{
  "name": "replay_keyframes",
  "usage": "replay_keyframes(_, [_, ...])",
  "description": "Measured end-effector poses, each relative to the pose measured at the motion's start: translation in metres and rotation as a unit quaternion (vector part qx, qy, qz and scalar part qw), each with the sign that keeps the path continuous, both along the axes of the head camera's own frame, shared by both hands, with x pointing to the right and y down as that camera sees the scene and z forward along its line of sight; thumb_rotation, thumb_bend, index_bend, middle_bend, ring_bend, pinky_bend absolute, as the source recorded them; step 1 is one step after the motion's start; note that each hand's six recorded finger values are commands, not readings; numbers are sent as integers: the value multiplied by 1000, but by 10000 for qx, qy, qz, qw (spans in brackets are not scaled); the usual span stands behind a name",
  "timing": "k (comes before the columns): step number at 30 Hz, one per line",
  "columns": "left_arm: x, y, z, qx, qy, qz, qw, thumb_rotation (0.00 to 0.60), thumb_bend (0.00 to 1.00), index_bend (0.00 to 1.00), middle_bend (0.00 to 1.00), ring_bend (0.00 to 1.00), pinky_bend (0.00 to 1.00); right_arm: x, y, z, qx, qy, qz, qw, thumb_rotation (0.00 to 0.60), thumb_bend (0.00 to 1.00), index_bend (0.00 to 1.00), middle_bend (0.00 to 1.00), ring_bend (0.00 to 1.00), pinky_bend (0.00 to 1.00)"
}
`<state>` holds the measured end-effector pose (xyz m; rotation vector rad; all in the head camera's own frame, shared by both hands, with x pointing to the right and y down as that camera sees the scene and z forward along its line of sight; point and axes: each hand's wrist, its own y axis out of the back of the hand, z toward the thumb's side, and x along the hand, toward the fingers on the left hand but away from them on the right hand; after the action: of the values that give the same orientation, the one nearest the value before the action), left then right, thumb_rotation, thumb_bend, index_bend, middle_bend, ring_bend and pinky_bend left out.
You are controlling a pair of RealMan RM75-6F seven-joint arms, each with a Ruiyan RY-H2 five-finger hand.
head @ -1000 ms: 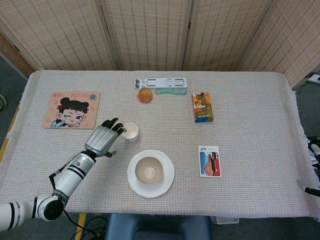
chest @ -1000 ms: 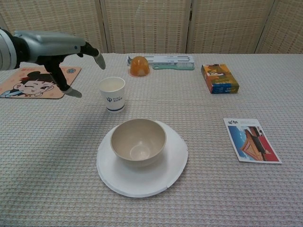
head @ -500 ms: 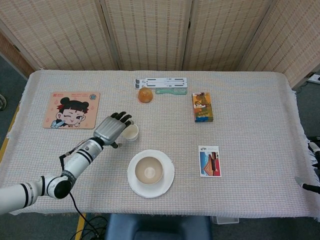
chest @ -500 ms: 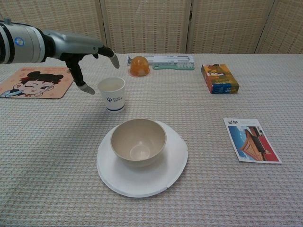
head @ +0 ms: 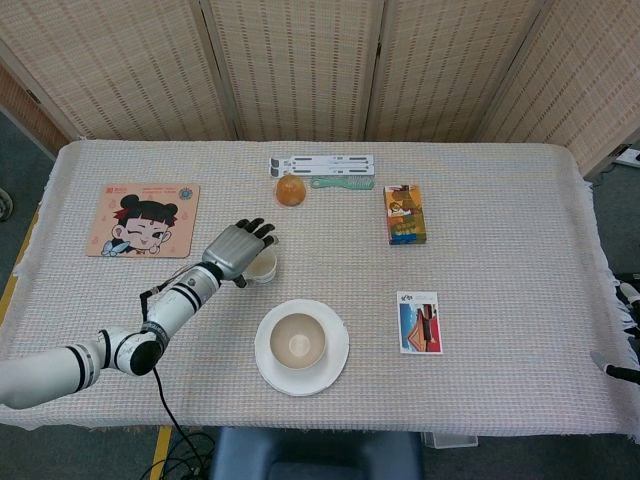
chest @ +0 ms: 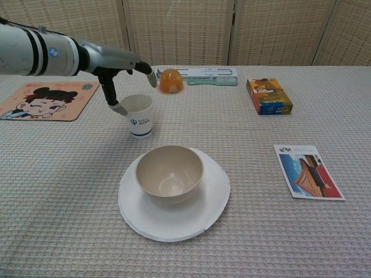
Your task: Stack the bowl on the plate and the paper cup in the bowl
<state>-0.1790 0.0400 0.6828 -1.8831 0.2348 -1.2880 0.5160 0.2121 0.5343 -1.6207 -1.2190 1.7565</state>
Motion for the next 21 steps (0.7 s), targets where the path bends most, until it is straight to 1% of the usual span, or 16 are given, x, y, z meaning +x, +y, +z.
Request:
replay_keyframes(4, [0,0,5,-76,-69,48,9999,600,230,217,105,0,170,1,0,-1,10,14,19,10000,600,208,0,0,0,0])
replay_keyframes(8, [-1,1,11,-225,-173,91,9996,600,230,220,105,0,170,1,0,-1,11,23,33,10000,600,208,0,0,0,0])
replay_keyframes(21, [5,-3,16,-241,-363,259,9987,600,230,237,104,0,170,2,1,-2,20,3,23,10000,600,208,0,0,0,0])
